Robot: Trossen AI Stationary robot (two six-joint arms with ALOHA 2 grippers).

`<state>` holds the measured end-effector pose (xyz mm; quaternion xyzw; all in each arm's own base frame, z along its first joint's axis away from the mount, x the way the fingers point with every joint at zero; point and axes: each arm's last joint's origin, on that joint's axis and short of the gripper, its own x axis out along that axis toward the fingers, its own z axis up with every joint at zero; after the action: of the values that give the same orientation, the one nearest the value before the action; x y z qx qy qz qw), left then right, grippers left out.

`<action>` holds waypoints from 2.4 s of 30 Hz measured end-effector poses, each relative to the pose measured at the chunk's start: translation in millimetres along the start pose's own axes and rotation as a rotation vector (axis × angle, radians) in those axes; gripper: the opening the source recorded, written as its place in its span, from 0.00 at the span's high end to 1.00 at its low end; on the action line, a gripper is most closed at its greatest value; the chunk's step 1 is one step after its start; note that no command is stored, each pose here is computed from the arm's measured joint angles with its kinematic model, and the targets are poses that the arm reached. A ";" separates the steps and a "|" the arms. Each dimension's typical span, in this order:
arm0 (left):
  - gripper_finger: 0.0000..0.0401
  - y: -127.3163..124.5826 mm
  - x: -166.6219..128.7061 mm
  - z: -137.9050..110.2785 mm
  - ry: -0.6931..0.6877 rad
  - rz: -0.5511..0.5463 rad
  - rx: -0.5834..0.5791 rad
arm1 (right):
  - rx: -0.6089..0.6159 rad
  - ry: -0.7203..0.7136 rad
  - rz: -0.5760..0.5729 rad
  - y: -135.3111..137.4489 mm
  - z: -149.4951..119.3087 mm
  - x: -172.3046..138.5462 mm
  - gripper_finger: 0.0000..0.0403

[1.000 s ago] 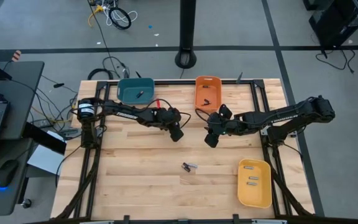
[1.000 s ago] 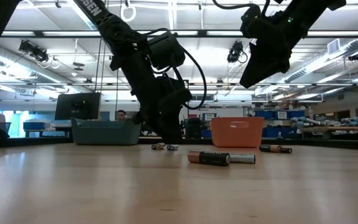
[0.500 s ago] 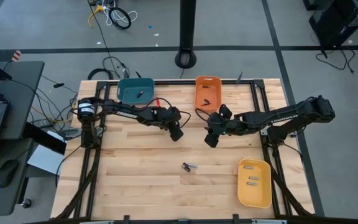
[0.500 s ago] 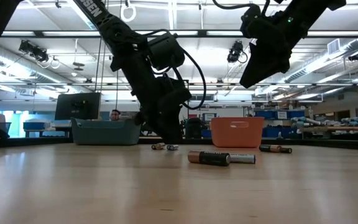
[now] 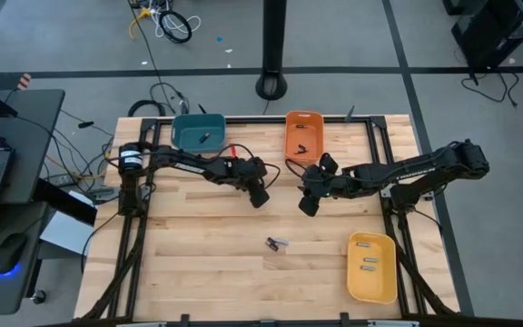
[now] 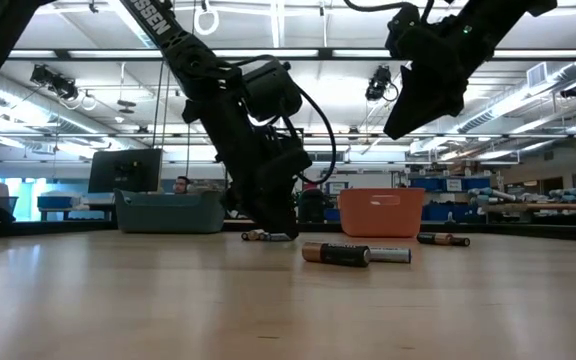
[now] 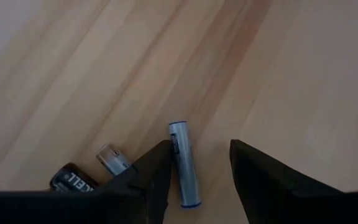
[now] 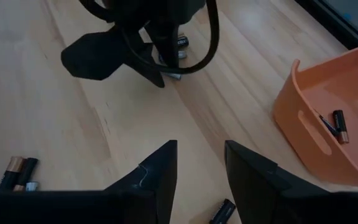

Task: Sort batteries
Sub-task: Put the silver battery into the yellow bin

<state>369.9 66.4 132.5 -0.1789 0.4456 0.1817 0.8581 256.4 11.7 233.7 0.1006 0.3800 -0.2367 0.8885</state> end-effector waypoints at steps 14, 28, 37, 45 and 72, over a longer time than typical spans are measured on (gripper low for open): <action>0.66 -5.7 -4.7 -8.5 0.155 -0.053 0.140 | -0.004 0.000 0.003 0.9 -0.4 -0.4 0.65; 0.73 -16.6 -15.6 0.6 0.239 -0.034 0.257 | -0.005 0.000 0.005 1.3 -0.6 -0.6 0.64; 0.68 -29.1 -25.5 19.9 0.181 -0.051 0.235 | -0.015 0.001 0.005 1.3 -0.7 -0.6 0.64; 0.61 -54.7 -33.3 28.4 0.096 -0.083 0.279 | -0.028 0.007 0.013 2.5 -1.6 -1.1 0.65; 0.70 -50.4 13.9 11.9 0.152 0.026 0.288 | -0.102 0.003 0.092 15.7 -13.0 -28.8 0.66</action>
<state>409.5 30.2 134.7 -0.0614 0.5330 0.1130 0.8363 238.8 39.9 245.6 0.0731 0.3881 -0.1757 0.9018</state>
